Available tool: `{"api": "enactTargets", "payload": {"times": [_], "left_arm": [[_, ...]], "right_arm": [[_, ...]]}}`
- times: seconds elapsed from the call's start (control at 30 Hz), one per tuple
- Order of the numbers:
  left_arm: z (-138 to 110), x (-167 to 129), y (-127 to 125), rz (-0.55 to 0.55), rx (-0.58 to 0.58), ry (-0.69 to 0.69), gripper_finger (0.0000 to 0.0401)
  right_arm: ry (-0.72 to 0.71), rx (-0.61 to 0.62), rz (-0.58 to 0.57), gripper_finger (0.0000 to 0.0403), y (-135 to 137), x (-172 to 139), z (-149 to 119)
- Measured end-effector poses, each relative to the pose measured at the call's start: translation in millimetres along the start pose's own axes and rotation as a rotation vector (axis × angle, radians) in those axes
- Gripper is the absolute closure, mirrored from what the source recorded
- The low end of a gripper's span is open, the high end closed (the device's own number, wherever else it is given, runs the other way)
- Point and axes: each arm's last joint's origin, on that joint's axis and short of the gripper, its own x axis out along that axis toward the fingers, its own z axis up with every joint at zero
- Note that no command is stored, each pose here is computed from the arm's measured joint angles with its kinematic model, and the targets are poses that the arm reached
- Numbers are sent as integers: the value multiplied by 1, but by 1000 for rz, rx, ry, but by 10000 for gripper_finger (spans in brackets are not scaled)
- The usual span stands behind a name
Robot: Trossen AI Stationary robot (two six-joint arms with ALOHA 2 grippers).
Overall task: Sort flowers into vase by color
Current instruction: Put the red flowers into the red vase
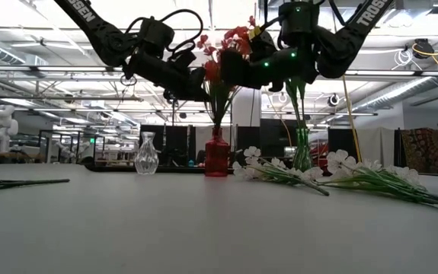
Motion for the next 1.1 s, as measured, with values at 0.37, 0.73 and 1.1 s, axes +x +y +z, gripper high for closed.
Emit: {"api": "enactTargets", "payload": {"times": [0.37,0.73,1.1], "left_arm": [[-6,-2,-1,2,-48,76,249],[3,-29,1,-6,-40,206,149],[4,-48,-4,-70,-43,309,147]], "right_arm": [[48,-17,-5,327,-3,2,-6],[57,-16,-4,395,-3,2,-7],[133,-8,-16,400,-8,4,-15]]}}
